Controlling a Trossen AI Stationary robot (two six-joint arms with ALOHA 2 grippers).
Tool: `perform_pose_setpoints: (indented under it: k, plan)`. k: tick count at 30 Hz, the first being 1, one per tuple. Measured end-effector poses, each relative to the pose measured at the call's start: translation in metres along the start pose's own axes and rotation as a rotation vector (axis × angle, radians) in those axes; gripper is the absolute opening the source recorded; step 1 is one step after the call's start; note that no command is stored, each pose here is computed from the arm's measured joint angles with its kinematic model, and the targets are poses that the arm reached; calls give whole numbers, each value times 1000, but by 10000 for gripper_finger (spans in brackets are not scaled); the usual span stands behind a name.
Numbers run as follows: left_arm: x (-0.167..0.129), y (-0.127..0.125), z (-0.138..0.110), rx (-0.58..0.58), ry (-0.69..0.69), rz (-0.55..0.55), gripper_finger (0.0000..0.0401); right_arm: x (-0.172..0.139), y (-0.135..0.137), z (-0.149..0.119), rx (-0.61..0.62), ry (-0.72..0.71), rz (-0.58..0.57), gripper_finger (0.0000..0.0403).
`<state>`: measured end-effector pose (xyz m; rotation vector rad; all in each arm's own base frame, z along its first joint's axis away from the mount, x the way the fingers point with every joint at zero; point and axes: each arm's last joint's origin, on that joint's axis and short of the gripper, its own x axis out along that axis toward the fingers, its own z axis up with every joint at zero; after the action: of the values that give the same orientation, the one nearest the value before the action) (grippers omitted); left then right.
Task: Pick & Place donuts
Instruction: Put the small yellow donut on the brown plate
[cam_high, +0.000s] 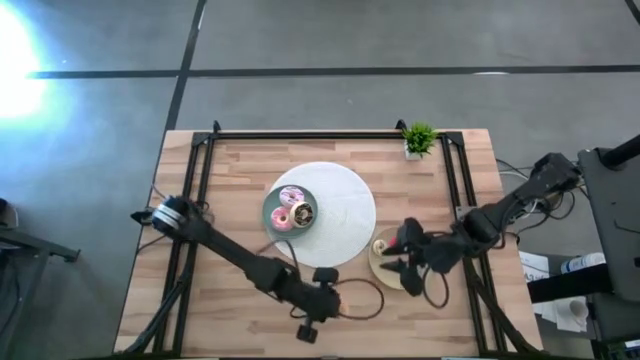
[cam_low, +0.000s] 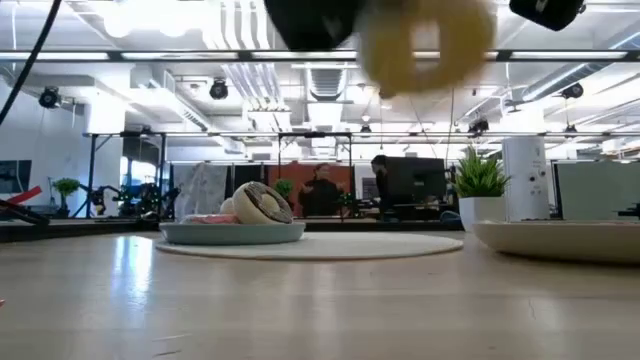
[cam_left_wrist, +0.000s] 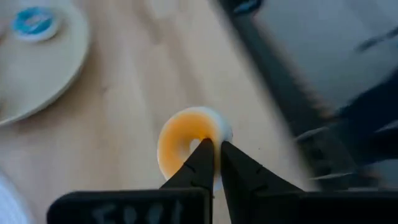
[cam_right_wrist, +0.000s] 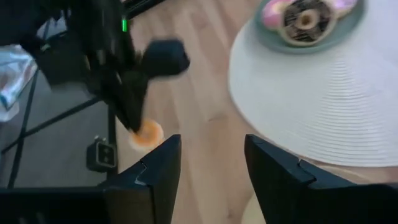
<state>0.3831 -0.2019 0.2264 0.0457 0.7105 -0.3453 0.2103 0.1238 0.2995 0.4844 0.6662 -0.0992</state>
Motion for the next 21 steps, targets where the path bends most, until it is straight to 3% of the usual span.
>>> perform_pose_setpoints:
  k: [5, 7, 16, 21]
  plan:
    - [-45, 26, 23, -172, -81, -239, 0, 8, 19, -4, -23, -2, 23, 157]
    - [-58, 40, 28, -236, -123, -305, 0, 9, 28, -2, -86, -23, 17, 153]
    - [-92, 92, 37, -357, -306, -357, 0, 26, 69, 16, -509, -8, -4, 167]
    - [-98, 106, 38, -380, -307, -416, 0, 35, 73, 15, -578, 66, -65, 202]
